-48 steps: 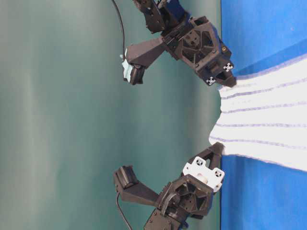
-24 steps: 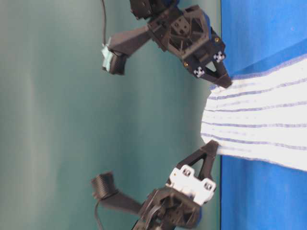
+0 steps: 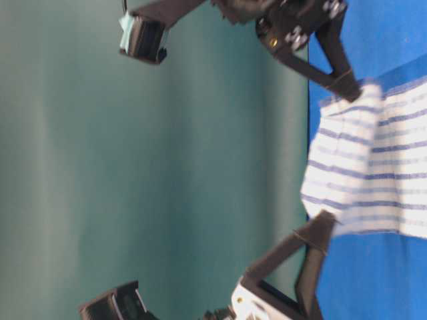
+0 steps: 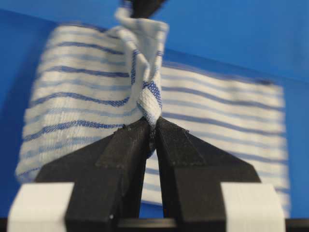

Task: Fold the blue towel.
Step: 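Fold the top end down onto the bottom half with both grippers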

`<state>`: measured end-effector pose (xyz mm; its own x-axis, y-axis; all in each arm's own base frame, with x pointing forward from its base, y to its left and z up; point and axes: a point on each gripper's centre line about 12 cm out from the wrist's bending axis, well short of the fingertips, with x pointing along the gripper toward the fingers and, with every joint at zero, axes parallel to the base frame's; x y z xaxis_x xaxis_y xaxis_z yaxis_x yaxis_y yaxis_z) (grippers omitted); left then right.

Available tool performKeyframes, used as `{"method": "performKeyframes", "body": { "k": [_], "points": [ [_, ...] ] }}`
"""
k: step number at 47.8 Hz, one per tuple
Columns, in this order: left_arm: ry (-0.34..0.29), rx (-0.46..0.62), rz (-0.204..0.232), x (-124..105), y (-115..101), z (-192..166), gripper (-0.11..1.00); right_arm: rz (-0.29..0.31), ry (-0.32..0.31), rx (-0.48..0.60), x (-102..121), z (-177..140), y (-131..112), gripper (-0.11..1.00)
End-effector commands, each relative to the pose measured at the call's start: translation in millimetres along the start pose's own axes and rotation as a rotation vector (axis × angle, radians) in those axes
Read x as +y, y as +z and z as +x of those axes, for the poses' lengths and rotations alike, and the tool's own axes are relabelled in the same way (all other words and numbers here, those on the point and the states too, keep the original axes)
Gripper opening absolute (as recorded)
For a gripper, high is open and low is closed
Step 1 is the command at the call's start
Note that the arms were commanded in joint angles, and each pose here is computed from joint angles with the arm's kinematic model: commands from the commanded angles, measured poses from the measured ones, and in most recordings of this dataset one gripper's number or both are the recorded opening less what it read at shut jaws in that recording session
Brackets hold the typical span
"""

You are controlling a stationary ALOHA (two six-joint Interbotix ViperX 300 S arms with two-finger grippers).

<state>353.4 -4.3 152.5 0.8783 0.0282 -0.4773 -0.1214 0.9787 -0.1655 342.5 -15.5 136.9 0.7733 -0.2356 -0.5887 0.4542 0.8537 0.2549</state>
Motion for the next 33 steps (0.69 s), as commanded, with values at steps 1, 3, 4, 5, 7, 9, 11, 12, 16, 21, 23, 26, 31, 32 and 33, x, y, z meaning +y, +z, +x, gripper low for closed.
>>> {"method": "performKeyframes", "body": {
  "k": [1, 3, 4, 5, 7, 9, 11, 12, 16, 21, 23, 26, 31, 32, 33],
  "points": [
    [-0.048, -0.025, 0.009, -18.8, 5.5, -2.8, 0.04, 0.008, 0.032, -0.029, 15.6, -9.6, 0.7, 0.04],
    [-0.066, -0.021, 0.009, -25.8, 4.1, -2.6, 0.04, 0.007, 0.041, -0.026, 21.0, -11.6, -3.0, 0.04],
    [-0.073, -0.018, 0.009, -28.9, 2.9, -2.6, 0.04, 0.006, 0.047, -0.026, 24.0, -12.6, -4.6, 0.04],
    [-0.081, -0.014, 0.01, -32.1, 1.8, -2.2, 0.04, 0.003, 0.053, -0.026, 27.1, -13.7, -6.2, 0.04],
    [-0.094, -0.008, 0.011, -37.7, -1.1, -1.3, 0.04, 0.002, 0.061, -0.026, 31.9, -15.6, -8.7, 0.04],
    [-0.102, -0.001, 0.012, -41.2, -3.4, -0.9, 0.04, 0.001, 0.069, -0.029, 37.5, -17.9, -11.7, 0.04],
    [-0.109, 0.006, 0.015, -44.0, -6.1, -0.2, 0.04, 0.003, 0.071, -0.03, 40.3, -18.9, -13.7, 0.04],
    [-0.112, 0.008, 0.018, -45.5, -7.3, 0.2, 0.04, 0.005, 0.073, -0.031, 41.9, -19.7, -14.6, 0.04],
    [-0.126, 0.019, 0.026, -51.6, -11.1, 1.5, 0.04, 0.01, 0.079, -0.025, 46.5, -21.6, -18.5, 0.04],
    [-0.141, 0.027, 0.037, -58.2, -13.6, 2.6, 0.04, 0.009, 0.09, -0.018, 51.6, -23.4, -22.0, 0.04],
    [-0.146, 0.028, 0.038, -60.4, -14.4, 3.0, 0.04, 0.006, 0.096, -0.017, 54.3, -23.9, -22.8, 0.04],
    [-0.151, 0.033, 0.042, -62.9, -16.0, 3.4, 0.04, 0.004, 0.1, -0.014, 55.9, -24.1, -23.7, 0.04],
    [-0.16, 0.037, 0.048, -66.4, -18.1, 3.3, 0.04, 0.003, 0.103, -0.008, 57.9, -23.2, -25.1, 0.04],
    [-0.161, 0.038, 0.048, -66.9, -18.3, 3.1, 0.04, 0.004, 0.102, -0.007, 57.7, -22.9, -25.5, 0.04],
    [-0.163, 0.037, 0.049, -67.7, -17.8, 3.2, 0.04, 0.004, 0.104, -0.005, 58.5, -23.3, -26.1, 0.04]
  ]
}}
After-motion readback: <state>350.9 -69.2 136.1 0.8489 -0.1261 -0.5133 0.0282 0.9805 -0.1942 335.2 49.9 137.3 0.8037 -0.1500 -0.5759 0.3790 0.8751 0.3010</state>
